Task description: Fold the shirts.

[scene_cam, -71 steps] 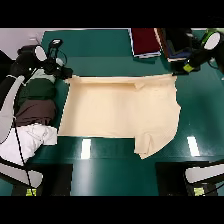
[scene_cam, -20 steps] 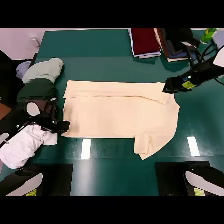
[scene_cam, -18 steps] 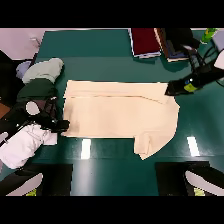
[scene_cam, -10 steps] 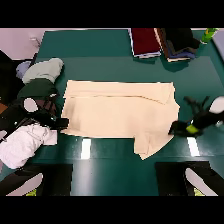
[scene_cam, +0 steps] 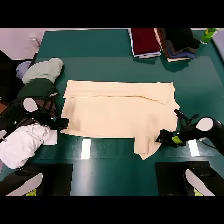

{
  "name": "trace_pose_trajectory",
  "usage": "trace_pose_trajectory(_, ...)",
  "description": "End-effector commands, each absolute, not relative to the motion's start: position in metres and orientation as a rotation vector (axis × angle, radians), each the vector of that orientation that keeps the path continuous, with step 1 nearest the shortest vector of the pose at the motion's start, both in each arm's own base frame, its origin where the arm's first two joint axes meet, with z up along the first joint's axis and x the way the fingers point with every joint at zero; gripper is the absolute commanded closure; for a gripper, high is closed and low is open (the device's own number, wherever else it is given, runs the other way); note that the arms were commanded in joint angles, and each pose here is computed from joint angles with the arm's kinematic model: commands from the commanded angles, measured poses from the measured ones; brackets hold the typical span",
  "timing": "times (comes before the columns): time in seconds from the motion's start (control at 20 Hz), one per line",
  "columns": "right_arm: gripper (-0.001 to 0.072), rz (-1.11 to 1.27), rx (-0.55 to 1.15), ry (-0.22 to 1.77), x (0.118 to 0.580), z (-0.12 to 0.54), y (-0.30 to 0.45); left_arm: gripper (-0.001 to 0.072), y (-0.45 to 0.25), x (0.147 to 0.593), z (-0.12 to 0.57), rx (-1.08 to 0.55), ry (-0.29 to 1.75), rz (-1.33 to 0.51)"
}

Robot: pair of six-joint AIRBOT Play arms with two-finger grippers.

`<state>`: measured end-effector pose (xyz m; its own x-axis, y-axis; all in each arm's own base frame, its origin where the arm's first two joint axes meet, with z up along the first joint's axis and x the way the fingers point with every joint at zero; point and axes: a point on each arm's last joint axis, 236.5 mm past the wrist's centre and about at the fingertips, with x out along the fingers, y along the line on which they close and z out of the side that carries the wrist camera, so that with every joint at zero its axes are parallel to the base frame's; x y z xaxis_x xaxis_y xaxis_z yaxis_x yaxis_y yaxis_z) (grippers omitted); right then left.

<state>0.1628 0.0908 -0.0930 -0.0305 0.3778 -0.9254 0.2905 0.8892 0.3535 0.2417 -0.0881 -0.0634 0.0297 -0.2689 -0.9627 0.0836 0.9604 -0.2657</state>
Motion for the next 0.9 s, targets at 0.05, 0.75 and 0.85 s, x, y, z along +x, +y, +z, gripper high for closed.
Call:
trace_pose_trajectory(0.05,0.0696,0.089,0.301,1.671,0.17,-0.097,0.086,0.0683,-0.077,0.241,-0.058,-0.09,1.526,-0.257)
trace_pose_trajectory(0.75,0.07,-0.029,0.046,1.325,0.207,0.056,0.018,0.0684,-0.083,0.226,0.036,-0.085,1.345,-0.313)
trace_pose_trajectory(0.85,0.07,-0.04,0.055,1.274,0.247,0.065,0.011,0.0684,-0.081,0.268,0.042,-0.049,1.279,-0.307)
